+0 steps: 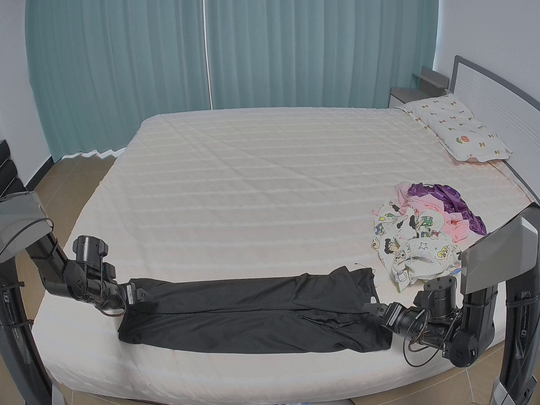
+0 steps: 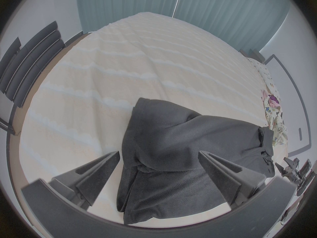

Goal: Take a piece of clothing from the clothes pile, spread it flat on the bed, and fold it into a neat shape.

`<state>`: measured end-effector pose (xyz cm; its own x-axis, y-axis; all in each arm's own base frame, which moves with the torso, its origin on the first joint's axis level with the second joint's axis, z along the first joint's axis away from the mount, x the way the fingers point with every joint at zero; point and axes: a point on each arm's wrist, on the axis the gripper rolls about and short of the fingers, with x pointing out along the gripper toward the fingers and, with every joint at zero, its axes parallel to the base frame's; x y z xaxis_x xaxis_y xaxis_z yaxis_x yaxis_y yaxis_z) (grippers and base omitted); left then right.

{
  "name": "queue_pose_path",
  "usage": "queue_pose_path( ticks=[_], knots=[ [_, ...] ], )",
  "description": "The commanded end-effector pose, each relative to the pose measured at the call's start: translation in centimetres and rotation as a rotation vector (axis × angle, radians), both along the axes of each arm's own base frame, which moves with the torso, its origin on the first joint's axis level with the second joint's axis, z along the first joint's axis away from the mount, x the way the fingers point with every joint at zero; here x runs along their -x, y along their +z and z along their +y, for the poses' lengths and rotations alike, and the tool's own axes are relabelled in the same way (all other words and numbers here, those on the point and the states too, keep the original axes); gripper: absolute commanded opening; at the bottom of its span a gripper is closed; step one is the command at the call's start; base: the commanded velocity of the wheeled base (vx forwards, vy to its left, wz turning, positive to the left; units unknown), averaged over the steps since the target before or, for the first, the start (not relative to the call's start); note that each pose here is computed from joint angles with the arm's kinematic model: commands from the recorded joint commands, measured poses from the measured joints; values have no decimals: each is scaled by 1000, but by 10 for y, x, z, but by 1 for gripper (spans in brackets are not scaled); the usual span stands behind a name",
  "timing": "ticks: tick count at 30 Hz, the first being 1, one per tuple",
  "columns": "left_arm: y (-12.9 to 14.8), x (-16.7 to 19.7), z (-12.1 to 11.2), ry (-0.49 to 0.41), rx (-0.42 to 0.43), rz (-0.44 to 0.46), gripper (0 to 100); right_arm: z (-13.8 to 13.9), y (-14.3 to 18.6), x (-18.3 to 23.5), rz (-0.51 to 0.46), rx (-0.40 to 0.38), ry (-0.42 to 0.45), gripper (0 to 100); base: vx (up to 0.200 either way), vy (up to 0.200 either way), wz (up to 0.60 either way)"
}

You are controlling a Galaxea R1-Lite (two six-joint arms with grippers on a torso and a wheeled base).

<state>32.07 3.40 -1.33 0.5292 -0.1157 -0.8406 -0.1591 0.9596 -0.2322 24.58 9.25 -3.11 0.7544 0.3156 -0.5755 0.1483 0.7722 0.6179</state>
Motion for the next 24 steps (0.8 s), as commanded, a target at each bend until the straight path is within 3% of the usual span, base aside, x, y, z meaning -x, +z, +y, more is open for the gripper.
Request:
queue_pose_path(
  ticks=[1, 10, 16, 24],
  knots=[
    [-13, -1, -5, -14, 4, 35, 100, 0, 0, 0, -1, -1, 0, 100, 0, 0, 0],
    [-15, -4, -10, -28, -5, 37, 100, 0, 1, 0, -3, 0, 1, 100, 0, 0, 0],
    [-3, -3, 1, -9, -32, 2, 100, 0, 1, 0, -3, 0, 1, 100, 0, 0, 0],
    [-10, -1, 5, -46, -61, 19, 100, 0, 1, 0, -6, -3, 0, 100, 0, 0, 0]
  ],
)
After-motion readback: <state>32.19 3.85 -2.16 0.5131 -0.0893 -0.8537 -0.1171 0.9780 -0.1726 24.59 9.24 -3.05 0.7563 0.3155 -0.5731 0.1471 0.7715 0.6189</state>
